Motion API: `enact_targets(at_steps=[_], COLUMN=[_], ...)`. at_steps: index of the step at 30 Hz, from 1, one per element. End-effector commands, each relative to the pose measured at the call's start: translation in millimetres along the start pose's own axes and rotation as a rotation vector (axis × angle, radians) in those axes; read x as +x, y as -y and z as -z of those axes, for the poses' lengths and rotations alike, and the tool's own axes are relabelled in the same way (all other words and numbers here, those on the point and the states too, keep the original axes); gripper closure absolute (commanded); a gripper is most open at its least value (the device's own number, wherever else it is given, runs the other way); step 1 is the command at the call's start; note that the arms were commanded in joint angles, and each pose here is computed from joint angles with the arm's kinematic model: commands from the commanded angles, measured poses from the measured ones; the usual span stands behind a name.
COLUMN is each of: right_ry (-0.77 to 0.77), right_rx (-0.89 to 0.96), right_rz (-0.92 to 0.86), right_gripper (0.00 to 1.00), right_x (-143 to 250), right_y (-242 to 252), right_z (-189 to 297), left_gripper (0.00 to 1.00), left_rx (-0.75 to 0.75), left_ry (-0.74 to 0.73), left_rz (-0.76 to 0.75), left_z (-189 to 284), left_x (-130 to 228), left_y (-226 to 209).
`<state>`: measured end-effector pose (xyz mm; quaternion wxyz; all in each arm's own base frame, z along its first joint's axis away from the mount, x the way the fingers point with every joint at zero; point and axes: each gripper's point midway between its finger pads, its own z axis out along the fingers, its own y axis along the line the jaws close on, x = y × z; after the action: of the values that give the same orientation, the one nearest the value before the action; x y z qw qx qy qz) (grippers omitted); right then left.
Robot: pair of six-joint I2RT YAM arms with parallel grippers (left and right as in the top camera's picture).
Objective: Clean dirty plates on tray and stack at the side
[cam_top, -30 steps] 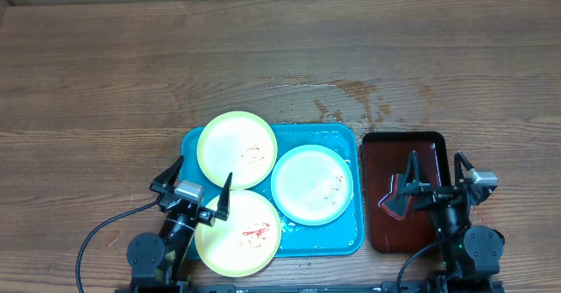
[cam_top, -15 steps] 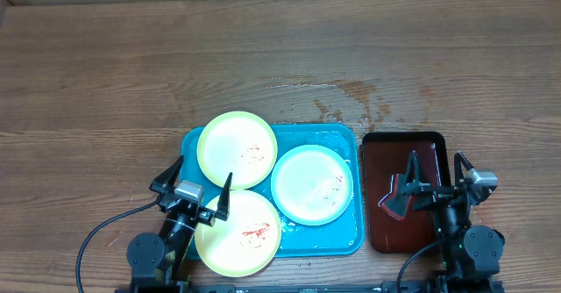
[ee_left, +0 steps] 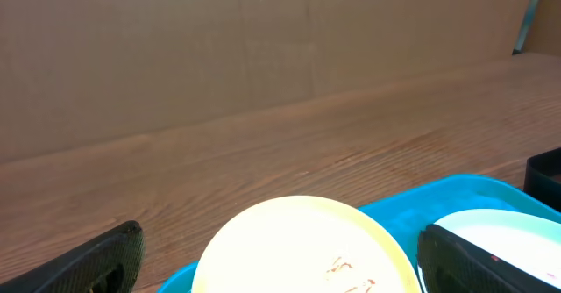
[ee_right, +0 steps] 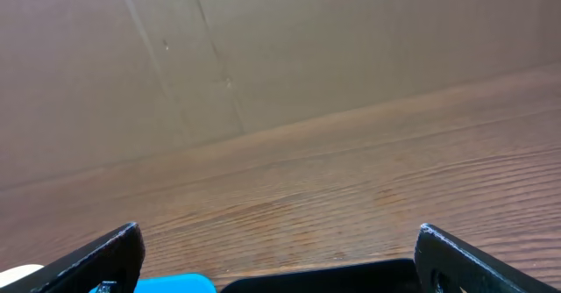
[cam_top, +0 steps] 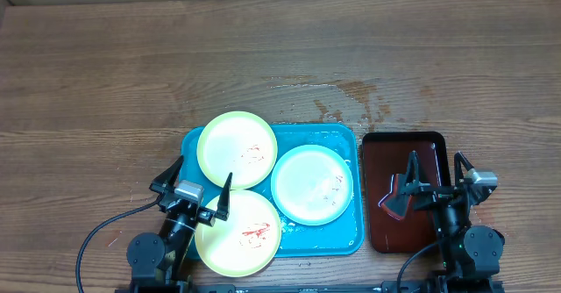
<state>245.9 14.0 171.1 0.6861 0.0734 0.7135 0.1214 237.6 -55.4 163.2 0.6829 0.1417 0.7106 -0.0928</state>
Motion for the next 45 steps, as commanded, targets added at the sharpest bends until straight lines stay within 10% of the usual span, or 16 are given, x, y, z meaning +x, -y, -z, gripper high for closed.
enact_targets(at_steps=[1,19,45], right_ry=[0.008,-0.037,-0.671], right_rx=[0.007,-0.147,-0.21], right_rz=[-0.003,-0.011,-0.127], right_gripper=[0.0,0.0,0.0], right_x=[1.1,6.0,-82.0], right_y=[1.6,-25.7,-91.2], right_z=[-0.2,2.3,0.7], left_gripper=[0.0,0.0,0.0], left_rx=[-0.005,-0.005,-0.005], left_ry=[0.004,0.004,0.004], left_rz=[0.011,0.011,0.011], left_z=[0.3,0.3,0.3], left_x=[-0.1,-0.1,-0.1], left_y=[-0.5,-0.5,-0.5])
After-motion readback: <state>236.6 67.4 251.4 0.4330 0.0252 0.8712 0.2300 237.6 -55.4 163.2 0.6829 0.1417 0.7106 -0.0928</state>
